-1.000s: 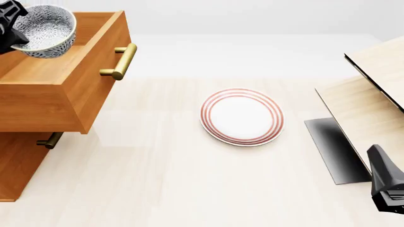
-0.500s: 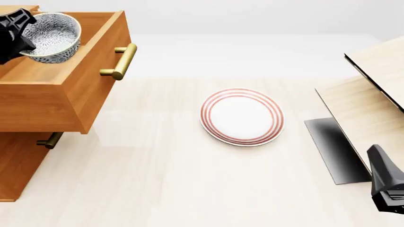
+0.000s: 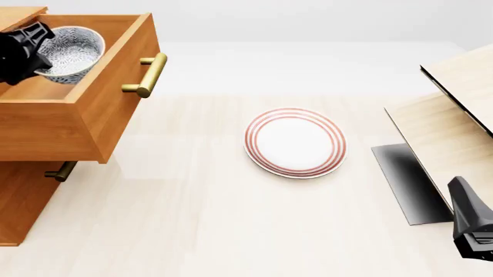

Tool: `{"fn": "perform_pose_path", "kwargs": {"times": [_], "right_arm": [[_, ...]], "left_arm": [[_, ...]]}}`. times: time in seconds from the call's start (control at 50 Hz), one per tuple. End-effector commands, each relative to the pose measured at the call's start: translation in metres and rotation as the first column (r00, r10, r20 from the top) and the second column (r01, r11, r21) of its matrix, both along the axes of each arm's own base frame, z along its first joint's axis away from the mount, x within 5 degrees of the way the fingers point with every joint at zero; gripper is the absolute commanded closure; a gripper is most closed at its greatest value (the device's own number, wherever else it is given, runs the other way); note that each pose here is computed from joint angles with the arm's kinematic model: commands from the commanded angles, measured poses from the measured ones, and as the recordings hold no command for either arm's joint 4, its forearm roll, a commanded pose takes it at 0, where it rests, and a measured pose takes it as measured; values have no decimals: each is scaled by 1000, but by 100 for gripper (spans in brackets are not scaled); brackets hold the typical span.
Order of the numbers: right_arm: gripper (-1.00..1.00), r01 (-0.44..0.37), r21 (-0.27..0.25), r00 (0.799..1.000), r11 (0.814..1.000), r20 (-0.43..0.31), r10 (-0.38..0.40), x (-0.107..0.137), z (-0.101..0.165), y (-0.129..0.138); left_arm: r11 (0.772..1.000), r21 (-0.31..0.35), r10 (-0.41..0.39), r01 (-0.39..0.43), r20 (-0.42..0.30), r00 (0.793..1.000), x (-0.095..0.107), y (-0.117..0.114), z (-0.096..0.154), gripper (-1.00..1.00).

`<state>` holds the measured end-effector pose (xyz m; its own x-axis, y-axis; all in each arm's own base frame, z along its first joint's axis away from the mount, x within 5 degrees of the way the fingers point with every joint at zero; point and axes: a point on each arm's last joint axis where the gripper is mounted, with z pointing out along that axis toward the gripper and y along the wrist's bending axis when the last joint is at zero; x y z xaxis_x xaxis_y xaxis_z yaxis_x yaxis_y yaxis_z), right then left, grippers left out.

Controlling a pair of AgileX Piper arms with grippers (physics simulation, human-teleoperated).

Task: Open the top drawer of the cabinet and put the bowl in it.

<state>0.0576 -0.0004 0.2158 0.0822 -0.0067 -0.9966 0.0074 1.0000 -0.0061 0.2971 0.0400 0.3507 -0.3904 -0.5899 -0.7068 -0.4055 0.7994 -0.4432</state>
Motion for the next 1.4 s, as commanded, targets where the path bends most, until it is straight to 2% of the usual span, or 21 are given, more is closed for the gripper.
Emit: {"fn": "perform_pose_path", "kwargs": {"times": [0.02,0.16,0.18,0.54,0.94,1.4], "right_arm": [[-100,-1,1,1000,1000,1,1,0,0,0],[-100,-1,1,1000,1000,1,1,0,0,0],[-100,-1,2,1000,1000,1,1,0,0,0],[-100,-1,1,1000,1000,1,1,0,0,0],[-100,-1,2,1000,1000,1,1,0,0,0],[-100,-1,2,1000,1000,1,1,0,0,0]], "left_arm": [[1000,-5,1,-1,0,1000,5,1,-5,100],[1000,-8,3,-3,0,1000,6,1,-5,100],[1000,-13,4,-4,6,1000,5,0,-5,-100],[1000,-1,9,-9,14,1000,-6,2,7,-100],[1000,12,-27,27,24,999,-18,-8,22,-100],[997,45,-60,58,53,997,-50,-15,57,-100]]}}
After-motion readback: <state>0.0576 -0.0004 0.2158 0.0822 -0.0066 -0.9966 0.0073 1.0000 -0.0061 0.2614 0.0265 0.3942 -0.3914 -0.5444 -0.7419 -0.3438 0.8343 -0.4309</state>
